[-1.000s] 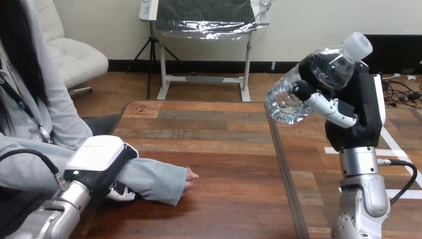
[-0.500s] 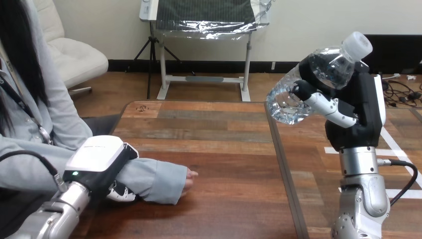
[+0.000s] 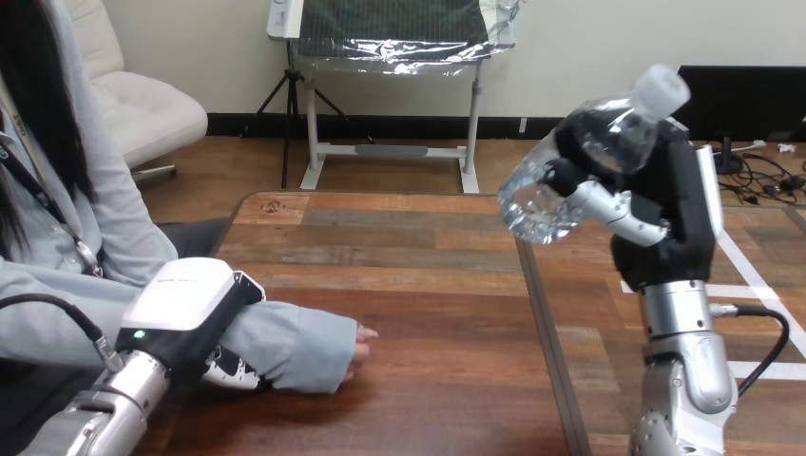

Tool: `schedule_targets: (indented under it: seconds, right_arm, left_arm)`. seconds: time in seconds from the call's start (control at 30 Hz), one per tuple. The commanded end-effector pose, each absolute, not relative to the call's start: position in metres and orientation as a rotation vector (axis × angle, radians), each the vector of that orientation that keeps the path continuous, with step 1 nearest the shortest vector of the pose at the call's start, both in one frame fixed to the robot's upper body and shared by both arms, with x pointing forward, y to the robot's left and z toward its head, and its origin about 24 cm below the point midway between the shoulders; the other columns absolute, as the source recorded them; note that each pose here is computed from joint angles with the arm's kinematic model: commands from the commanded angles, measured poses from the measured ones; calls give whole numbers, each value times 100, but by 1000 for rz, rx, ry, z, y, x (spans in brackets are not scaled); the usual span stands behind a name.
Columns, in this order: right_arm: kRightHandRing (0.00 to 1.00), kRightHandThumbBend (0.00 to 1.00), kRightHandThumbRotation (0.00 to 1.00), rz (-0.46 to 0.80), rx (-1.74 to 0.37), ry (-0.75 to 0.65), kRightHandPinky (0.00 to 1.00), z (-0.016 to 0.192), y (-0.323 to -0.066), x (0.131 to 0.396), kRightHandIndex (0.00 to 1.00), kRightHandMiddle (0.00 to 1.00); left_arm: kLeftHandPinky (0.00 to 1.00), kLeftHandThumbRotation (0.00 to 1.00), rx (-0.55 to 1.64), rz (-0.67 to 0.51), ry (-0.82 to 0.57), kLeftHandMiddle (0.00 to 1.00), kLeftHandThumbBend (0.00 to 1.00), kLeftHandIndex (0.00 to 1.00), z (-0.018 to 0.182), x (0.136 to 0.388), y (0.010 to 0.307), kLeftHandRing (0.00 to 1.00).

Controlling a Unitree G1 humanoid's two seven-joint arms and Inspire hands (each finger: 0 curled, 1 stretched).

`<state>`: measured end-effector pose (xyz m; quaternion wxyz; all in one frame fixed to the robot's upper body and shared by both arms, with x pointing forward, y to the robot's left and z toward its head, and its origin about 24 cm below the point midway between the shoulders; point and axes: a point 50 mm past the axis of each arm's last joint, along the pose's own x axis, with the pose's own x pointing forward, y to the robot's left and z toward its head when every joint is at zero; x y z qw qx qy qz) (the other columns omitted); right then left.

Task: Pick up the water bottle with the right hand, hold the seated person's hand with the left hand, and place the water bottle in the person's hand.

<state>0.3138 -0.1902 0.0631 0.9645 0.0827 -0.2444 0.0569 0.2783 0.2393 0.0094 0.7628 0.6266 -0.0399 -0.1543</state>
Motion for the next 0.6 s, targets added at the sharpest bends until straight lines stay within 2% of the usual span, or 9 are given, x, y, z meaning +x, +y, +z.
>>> schedule_targets:
  seconds: [0.0, 0.57]
  right_arm:
    - [29, 73, 0, 178, 164, -556, 26, 85, -176, 330, 41, 38]
    - [27, 70, 0, 239, 77, -470, 24, 69, -164, 333, 41, 36]
  left_arm:
    - [22, 0, 1299, -285, -244, 32, 80, 30, 44, 293, 225, 26]
    - [22, 0, 1220, -247, -342, 33, 83, 31, 70, 291, 220, 27]
